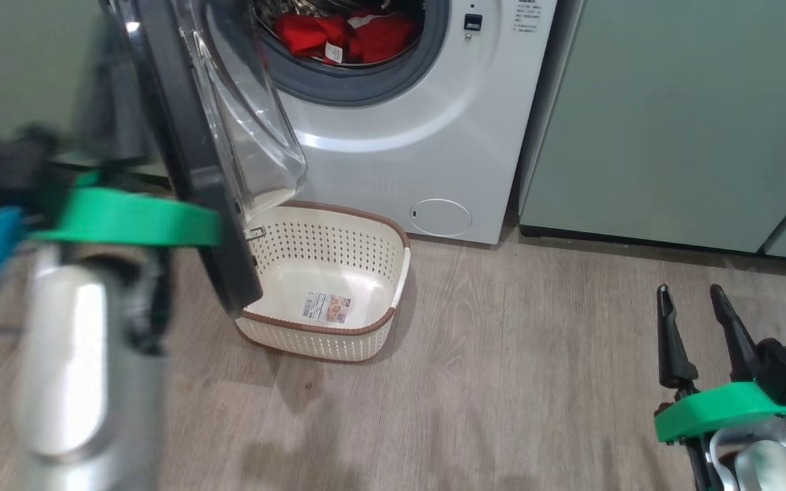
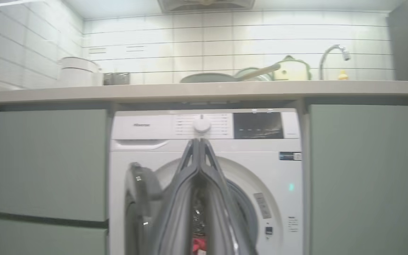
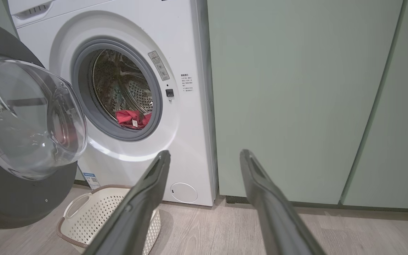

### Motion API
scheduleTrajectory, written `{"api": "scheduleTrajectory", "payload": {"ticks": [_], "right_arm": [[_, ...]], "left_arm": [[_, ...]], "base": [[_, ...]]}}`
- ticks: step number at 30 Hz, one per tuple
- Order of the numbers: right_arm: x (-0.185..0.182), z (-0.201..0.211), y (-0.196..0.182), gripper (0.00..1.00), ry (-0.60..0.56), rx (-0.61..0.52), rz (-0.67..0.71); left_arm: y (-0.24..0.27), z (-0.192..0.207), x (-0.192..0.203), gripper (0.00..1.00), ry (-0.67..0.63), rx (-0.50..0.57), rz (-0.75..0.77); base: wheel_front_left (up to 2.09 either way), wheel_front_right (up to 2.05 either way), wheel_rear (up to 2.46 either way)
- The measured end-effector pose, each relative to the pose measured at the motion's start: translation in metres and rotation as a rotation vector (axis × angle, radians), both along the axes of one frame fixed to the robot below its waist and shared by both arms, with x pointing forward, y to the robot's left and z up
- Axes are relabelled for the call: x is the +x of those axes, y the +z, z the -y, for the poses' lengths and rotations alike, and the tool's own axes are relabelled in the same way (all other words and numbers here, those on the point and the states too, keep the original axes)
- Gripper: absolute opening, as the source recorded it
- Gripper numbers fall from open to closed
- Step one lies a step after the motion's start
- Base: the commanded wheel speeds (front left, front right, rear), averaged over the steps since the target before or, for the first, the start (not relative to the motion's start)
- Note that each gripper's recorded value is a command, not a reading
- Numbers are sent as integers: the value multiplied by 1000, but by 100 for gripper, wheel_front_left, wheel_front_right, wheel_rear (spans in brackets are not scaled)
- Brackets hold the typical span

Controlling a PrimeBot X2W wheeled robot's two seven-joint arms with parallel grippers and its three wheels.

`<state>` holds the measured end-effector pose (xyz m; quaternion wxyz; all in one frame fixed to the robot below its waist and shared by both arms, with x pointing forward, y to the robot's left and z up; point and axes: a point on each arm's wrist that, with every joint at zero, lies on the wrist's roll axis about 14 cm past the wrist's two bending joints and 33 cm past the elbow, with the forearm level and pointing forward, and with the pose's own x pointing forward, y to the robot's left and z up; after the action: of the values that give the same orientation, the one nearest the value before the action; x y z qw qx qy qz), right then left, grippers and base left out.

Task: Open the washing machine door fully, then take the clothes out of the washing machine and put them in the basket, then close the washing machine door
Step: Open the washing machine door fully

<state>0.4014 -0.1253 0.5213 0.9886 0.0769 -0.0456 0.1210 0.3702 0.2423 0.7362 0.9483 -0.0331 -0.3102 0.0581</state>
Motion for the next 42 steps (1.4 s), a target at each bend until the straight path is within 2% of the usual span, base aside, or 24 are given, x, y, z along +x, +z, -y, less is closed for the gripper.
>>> {"api": "scheduleTrajectory", "payload": {"ticks": [4, 9, 15, 19, 24, 29, 36, 42], "right_arm": [[0, 1, -3, 100, -2, 4, -9], [-2, 4, -7, 100, -9, 6, -21], [-2, 20, -14, 100, -54, 5, -39], [-2, 24, -18, 100, -67, 4, -50], [-3, 27, -23, 100, -74, -1, -63], [-1, 26, -26, 100, -71, -2, -71], [5, 19, -23, 100, -52, 0, -63], [7, 7, -23, 100, -18, -4, -62]], "left_arm": [[3, 61, 13, 0, -170, 63, -24], [-33, 120, 31, 0, -332, 70, -130], [-96, 170, 46, 0, -459, 65, -296], [-145, 185, 49, 0, -491, 50, -420], [-201, 177, 51, 0, -453, 30, -558], [-231, 147, 57, 0, -349, -18, -642], [-223, 89, 67, 0, -170, -99, -621], [-222, 53, 63, 0, -67, -84, -613]], "base": [[0, 0, 0], [0, 0, 0], [0, 0, 0], [0, 0, 0], [0, 0, 0], [0, 0, 0], [0, 0, 0], [0, 0, 0]]}}
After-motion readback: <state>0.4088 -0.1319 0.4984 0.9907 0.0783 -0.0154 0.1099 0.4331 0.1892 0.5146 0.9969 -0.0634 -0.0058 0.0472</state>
